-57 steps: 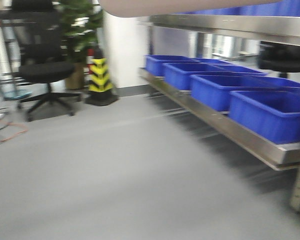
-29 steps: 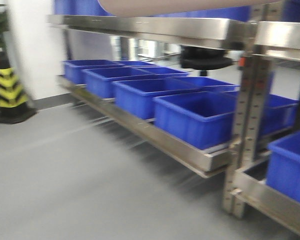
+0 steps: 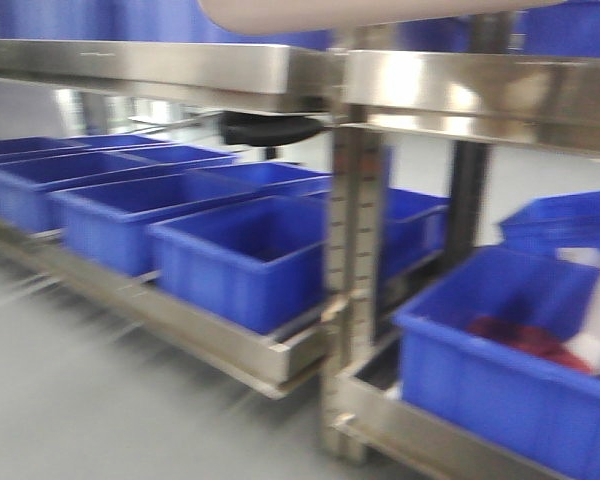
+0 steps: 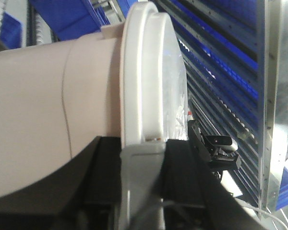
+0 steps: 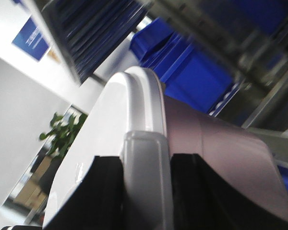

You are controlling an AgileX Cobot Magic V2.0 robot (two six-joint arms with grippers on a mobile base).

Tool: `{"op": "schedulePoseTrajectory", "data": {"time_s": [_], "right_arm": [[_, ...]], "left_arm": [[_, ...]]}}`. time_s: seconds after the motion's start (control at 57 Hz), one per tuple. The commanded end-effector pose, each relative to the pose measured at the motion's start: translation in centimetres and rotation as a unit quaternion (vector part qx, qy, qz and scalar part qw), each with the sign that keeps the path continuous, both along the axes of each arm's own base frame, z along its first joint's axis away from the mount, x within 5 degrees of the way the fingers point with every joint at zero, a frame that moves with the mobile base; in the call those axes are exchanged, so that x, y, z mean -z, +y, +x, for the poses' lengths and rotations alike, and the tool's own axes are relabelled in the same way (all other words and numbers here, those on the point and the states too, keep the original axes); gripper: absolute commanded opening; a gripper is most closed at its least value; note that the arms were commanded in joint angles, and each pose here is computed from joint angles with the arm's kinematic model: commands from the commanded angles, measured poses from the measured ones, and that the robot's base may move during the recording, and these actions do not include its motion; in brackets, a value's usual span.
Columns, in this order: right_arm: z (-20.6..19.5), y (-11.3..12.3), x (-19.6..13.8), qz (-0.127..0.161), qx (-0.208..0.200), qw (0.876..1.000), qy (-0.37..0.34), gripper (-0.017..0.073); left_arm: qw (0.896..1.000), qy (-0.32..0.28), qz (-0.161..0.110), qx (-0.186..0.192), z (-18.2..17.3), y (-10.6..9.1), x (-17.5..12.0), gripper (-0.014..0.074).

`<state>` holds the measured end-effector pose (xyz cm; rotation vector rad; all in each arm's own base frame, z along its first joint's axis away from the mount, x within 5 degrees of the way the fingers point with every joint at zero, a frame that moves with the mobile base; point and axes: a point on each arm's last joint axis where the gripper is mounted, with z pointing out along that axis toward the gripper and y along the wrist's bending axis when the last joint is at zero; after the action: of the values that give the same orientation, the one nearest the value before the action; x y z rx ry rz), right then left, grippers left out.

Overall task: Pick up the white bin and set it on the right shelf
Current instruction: 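Hold the bin raised with both grippers while driving to the shelving, then position the held bin above the upper roller shelf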

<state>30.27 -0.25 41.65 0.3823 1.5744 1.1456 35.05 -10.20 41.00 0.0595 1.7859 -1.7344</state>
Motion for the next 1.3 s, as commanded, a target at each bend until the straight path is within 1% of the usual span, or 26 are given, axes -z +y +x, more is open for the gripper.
{"op": "schedulePoseTrajectory", "data": {"time_s": [0.0, 1.28], "right_arm": [[-2.05, 1.74, -2.97, 0.022, -0.068, 0.996, -0.058, 0.0062], [-2.03, 1.72, -2.96, 0.022, -0.066, 0.996, -0.058, 0.0062]], "left_arm": [[0.988, -0.07, -0.05, 0.124, -4.27, -1.32, -4.03, -0.0126], [0.989, -0.07, -0.05, 0.124, -4.26, -1.32, -4.03, -0.0126]]}}
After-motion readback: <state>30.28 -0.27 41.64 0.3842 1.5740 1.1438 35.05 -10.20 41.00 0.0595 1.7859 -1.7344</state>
